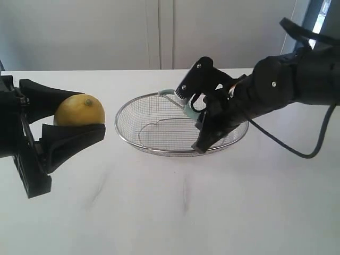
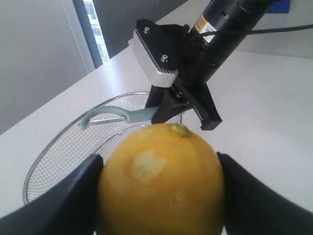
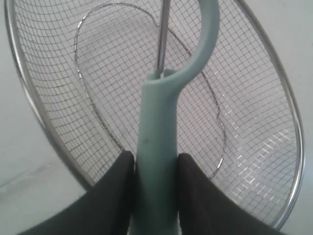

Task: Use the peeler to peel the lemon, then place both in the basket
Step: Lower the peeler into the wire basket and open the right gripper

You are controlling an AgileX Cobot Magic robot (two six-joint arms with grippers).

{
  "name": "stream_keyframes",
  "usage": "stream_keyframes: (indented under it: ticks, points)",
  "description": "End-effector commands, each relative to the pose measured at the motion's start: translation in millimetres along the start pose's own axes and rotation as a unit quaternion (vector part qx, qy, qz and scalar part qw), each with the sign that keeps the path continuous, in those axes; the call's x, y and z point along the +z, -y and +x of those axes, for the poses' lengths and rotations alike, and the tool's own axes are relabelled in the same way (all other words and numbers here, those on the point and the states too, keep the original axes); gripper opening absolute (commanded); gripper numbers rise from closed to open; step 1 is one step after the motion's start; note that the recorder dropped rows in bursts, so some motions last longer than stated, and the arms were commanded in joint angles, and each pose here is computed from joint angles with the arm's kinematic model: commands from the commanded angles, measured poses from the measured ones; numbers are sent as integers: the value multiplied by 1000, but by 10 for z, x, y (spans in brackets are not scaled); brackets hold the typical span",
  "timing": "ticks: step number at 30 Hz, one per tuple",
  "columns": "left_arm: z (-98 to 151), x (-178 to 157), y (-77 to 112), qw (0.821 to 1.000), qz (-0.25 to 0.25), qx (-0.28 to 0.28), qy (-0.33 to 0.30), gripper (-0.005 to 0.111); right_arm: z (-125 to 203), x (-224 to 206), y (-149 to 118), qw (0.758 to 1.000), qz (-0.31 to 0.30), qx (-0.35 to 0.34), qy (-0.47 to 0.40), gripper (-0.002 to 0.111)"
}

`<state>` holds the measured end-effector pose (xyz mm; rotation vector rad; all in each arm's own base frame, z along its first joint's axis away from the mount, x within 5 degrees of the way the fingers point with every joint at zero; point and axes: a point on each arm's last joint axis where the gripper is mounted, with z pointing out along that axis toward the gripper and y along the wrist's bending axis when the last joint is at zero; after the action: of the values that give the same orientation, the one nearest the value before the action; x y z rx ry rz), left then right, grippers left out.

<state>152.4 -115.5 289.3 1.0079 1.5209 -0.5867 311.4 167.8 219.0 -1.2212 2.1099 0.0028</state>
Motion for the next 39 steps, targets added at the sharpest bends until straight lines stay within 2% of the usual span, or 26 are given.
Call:
stream_keyframes:
  ticks: [1, 6, 13, 29, 32, 39]
  points:
    - [-53, -6, 10, 1000, 6, -15, 19, 0, -28, 140, 89, 999, 35, -24, 31, 0]
    - [-53, -6, 10, 1000, 6, -15, 19, 0, 86, 367, 160, 999, 38, -17, 14, 0]
    - [-55, -6, 14, 1000, 8, -15, 20, 0, 246, 592, 376, 998, 42, 40, -16, 0]
    - [-72, -8, 44, 999, 25, -15, 29, 0, 371, 796, 328, 998, 27, 47, -40, 0]
    - [-72, -8, 44, 999, 25, -15, 29, 0, 380, 809, 323, 998, 26, 48, -42, 5]
    - [-72, -8, 44, 999, 25, -15, 29, 0, 371, 816, 330, 997, 31, 56, -35, 31]
